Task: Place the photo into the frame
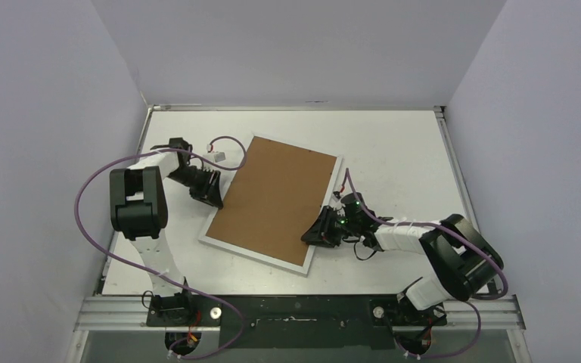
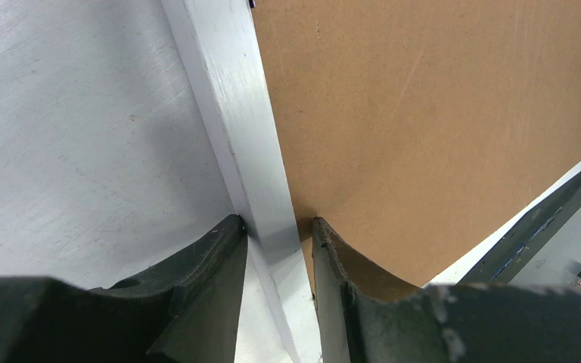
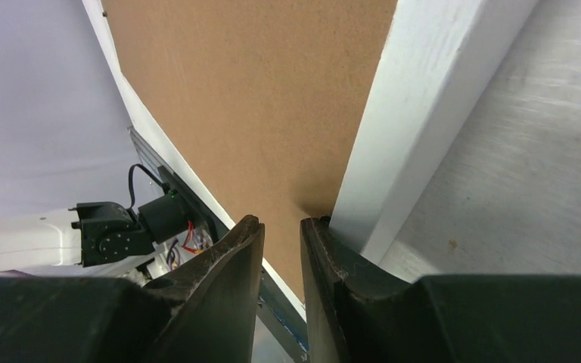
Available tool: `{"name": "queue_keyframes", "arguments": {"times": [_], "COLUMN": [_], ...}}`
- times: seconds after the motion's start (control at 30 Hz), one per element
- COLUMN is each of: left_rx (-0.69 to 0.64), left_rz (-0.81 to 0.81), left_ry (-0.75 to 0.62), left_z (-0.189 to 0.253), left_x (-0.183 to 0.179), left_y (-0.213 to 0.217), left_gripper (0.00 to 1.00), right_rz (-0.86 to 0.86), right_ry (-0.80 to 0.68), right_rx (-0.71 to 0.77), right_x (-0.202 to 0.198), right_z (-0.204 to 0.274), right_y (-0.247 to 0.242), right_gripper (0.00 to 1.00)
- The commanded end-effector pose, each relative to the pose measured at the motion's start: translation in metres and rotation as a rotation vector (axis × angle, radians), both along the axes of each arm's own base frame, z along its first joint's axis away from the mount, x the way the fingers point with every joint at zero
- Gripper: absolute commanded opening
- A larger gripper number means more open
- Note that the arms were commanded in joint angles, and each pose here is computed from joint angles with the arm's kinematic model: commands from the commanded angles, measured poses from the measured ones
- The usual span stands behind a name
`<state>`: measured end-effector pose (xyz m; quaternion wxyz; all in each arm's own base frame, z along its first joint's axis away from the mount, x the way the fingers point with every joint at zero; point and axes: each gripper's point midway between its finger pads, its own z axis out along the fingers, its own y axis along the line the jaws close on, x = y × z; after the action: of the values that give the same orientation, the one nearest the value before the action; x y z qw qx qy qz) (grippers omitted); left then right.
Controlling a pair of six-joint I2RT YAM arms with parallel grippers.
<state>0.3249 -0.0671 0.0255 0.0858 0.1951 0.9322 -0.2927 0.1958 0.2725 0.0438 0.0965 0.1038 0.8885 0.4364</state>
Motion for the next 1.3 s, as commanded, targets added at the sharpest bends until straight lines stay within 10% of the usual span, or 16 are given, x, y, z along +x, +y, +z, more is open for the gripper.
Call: {"name": "queue_keyframes", "arguments": {"times": [0.0,0.43,0.67,0.97,1.27], "left_rx": [-0.041,-0.051,-0.031,0.070,0.236], "left_rz": [-0.038,-0.026,-0.007,-0.180,-0.265], "left_ry": [-0.059,-0.071,-0.142,-0.045,-0.043], "left_z": [0.016,0.028,0.075,0.066,0.038], "left_x": [0.005,0.014,0.025,-0.059,-0.103], "left_y": [-0.012,-0.009,0.014,0.049,0.069], "left_gripper": [0.33,0.35,0.67,0.73,0.68], "right_rz": [-0.012,0.015,-0.075,-0.152,-0.112], "right_ry": [-0.055,-0.247,-0.572,-0.664,-0.571], "right_rx": [0.011,0.107,-0.262,-0.593,-0.564], "right_x": [0.019,0.068,0.201,0.362,0.367], "right_z": [-0.002,0.083,0.123,0.081,0.024], "right_y": [0.013,0.027,-0.031,-0.069,-0.058], "right_gripper": [0.27,0.28,0.39,0.43,0.42]}}
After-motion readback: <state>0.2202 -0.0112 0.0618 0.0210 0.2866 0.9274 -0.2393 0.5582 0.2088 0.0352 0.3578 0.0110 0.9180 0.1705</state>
